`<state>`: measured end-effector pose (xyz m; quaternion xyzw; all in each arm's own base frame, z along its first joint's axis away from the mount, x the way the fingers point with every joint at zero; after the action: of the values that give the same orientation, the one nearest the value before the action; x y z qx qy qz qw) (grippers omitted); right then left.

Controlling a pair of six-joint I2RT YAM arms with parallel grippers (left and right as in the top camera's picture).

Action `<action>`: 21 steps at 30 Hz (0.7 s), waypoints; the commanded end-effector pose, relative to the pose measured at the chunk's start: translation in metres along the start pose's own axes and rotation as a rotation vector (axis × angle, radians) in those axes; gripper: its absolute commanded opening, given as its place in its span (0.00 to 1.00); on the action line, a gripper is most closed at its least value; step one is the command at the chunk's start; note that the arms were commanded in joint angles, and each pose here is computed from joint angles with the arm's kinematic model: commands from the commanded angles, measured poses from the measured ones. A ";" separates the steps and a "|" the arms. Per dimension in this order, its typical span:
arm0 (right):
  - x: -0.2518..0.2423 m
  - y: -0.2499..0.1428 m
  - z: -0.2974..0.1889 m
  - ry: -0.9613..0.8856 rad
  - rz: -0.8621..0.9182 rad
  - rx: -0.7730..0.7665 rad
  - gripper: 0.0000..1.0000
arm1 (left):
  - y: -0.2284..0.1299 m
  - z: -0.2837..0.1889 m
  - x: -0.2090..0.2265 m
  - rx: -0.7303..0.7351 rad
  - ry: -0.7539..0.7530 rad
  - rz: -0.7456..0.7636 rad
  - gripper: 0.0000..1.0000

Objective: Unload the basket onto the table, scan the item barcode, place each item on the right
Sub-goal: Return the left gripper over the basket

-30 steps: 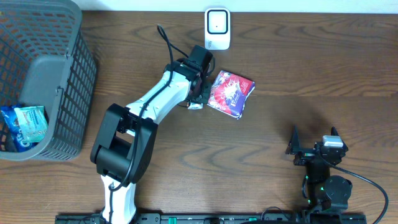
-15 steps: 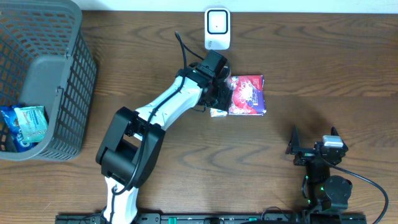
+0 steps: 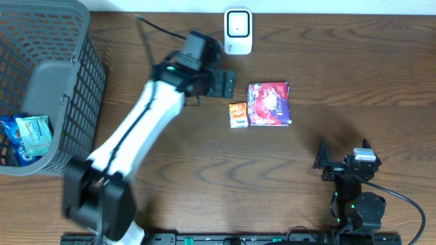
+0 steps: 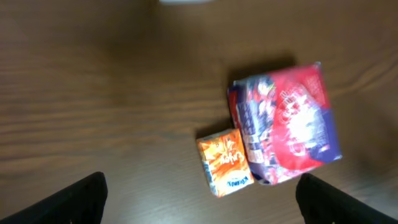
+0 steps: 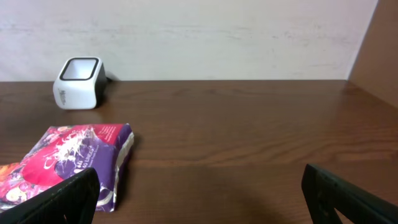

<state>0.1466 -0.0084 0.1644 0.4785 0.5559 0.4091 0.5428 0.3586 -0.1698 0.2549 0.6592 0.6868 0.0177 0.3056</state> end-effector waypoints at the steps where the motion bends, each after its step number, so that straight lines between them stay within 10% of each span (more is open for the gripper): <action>1: 0.001 0.000 0.000 0.010 0.017 0.000 0.99 | 0.014 -0.055 0.012 -0.124 0.002 -0.030 0.98; 21: 0.001 0.000 0.000 0.010 0.017 0.000 0.99 | -0.008 -0.247 0.144 -0.537 0.329 -0.442 0.98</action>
<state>0.1466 -0.0084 0.1644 0.4785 0.5558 0.4092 0.5429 0.2533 0.0443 0.3922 0.3959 0.8158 0.2245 0.3568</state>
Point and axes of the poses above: each gripper's point midway between its finger pads, its own z axis out along the fingers, its own x axis along the line the jaws close on, y = z × x, the point moved 10 cm from there along -z, back along the fingers, and after that the axes turned 12 degrees about -z, right-handed, at the moved point
